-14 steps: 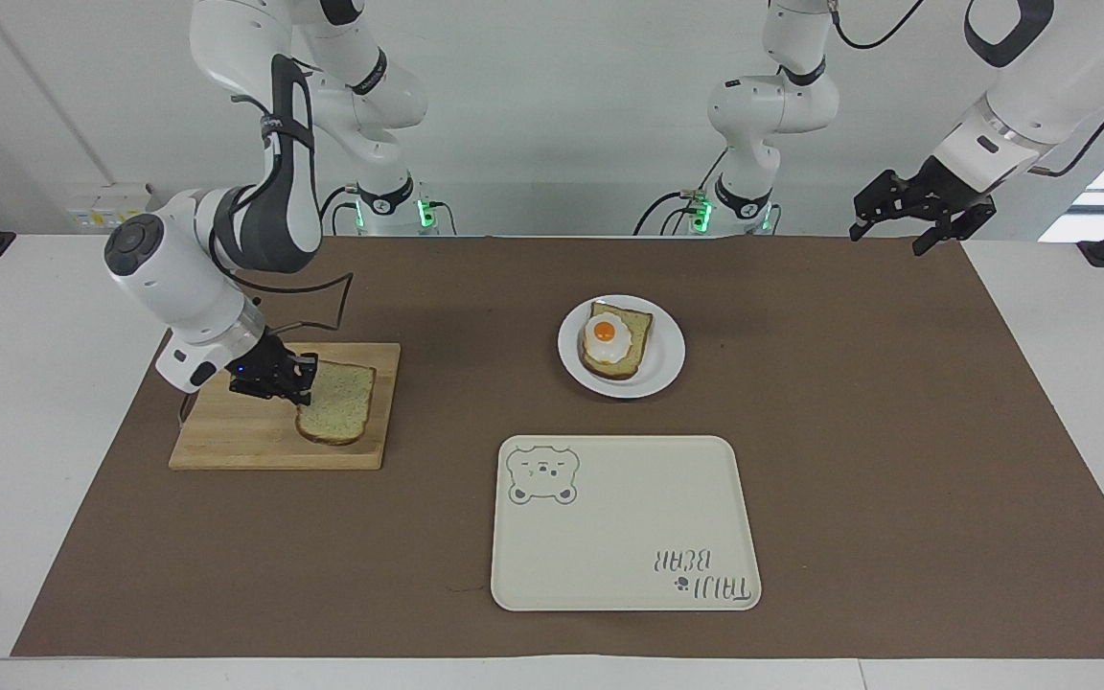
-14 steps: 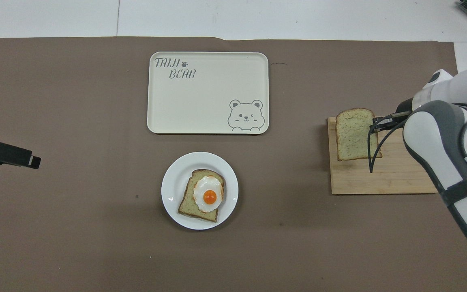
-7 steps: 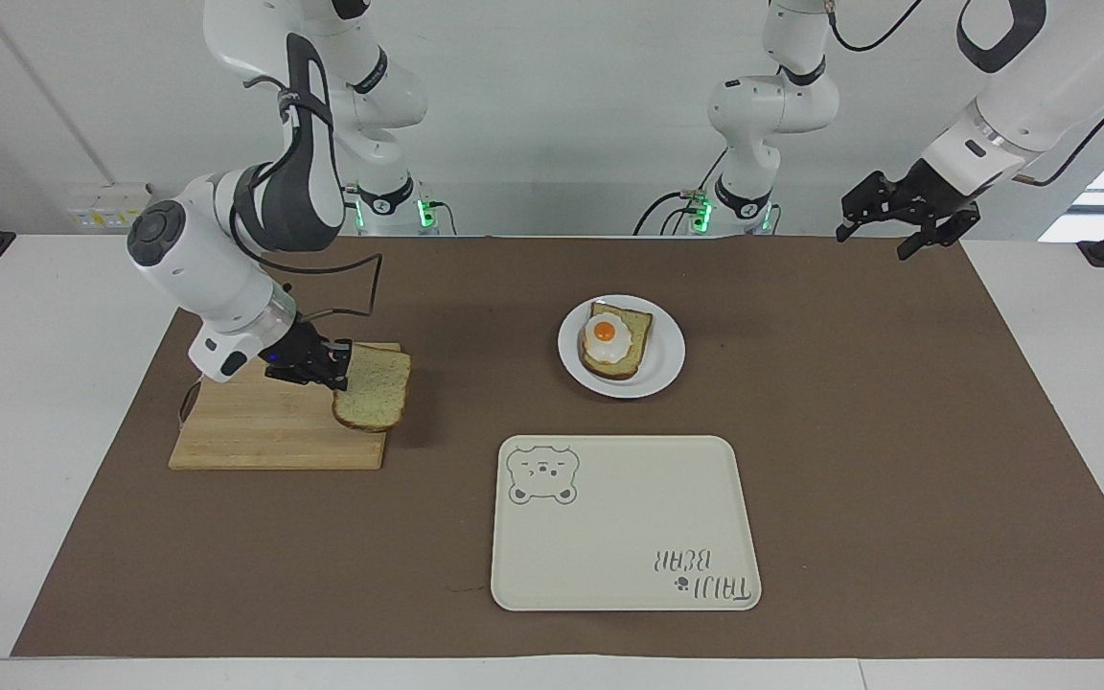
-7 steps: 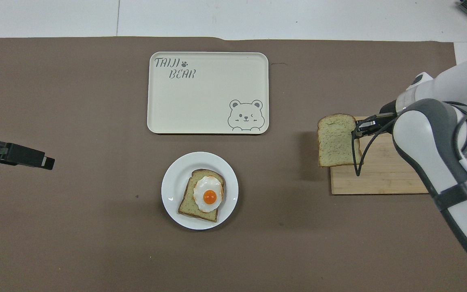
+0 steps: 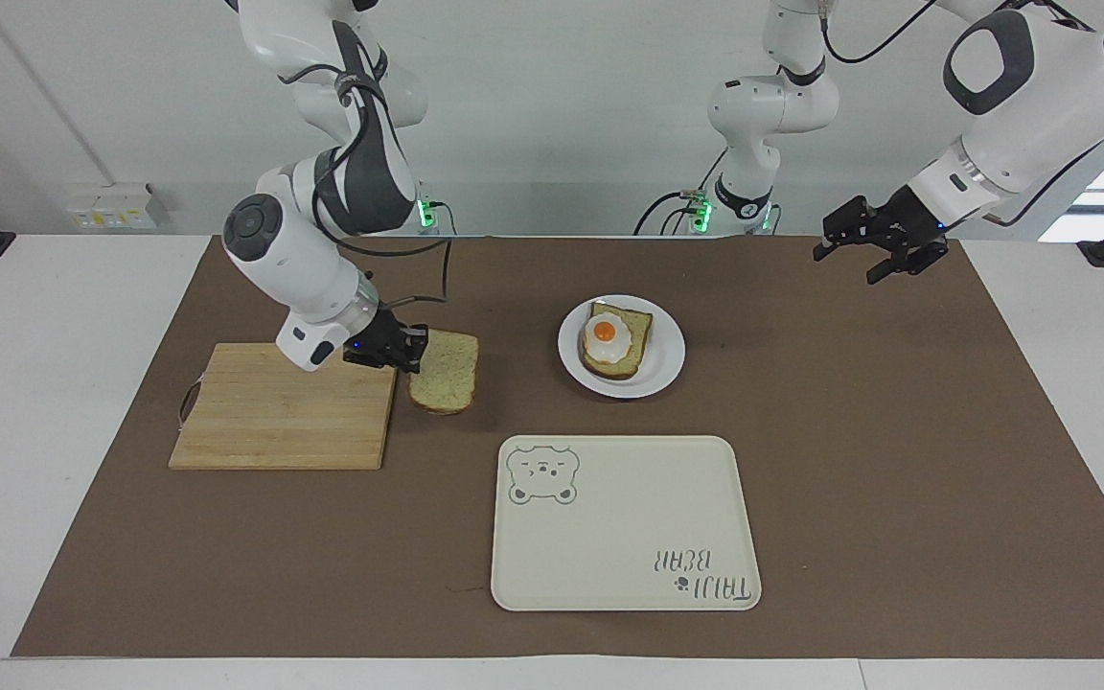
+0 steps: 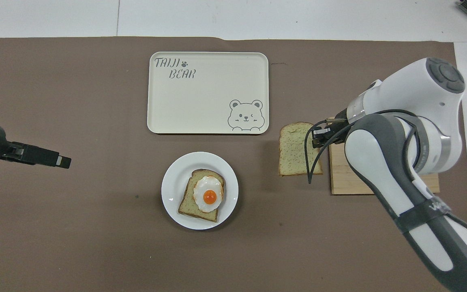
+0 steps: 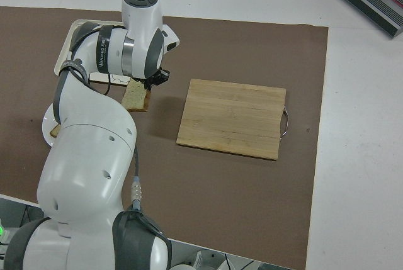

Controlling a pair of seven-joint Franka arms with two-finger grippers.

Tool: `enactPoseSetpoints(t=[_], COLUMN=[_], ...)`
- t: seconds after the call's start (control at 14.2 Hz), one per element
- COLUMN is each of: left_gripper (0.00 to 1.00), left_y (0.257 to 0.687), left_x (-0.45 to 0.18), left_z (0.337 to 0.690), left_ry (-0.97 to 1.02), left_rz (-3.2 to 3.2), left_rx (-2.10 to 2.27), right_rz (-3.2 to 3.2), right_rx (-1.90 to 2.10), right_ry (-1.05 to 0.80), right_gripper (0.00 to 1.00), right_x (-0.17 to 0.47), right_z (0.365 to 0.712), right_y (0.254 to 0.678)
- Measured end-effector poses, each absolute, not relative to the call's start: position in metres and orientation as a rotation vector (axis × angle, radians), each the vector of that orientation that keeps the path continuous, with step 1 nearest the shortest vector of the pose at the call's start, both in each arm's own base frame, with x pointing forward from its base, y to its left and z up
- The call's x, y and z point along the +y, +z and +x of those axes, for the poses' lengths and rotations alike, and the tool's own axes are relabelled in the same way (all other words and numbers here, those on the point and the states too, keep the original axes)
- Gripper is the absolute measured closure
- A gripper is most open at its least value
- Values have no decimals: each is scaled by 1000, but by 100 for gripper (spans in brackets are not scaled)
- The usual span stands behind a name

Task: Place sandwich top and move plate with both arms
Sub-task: 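Lift the bread slice with the right gripper toward the plate, then lower the bread onto the egg toast while the left gripper reaches the plate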

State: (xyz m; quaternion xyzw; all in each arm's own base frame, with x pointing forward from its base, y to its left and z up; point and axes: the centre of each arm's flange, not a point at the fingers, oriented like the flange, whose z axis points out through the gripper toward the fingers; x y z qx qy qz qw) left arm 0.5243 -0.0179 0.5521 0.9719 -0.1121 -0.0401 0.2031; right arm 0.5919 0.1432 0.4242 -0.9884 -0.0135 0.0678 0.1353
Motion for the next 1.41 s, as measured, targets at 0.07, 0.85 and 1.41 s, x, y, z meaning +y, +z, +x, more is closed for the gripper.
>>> enactPoseSetpoints(t=[0.07, 0.85, 1.41], left_gripper=[0, 0, 0], left_y=[547, 497, 408], left_x=[-19, -22, -37], left_z=[525, 523, 530], left_ry=[-97, -48, -87], left_rz=[2690, 2459, 2245], left_rx=[-315, -269, -294], right_rz=[-2861, -2799, -2791], right_rx=[-27, -43, -27], right_ry=[196, 205, 237], right_gripper=[93, 93, 93], right_x=[156, 284, 358], right_z=[589, 547, 505], right_y=[426, 427, 413])
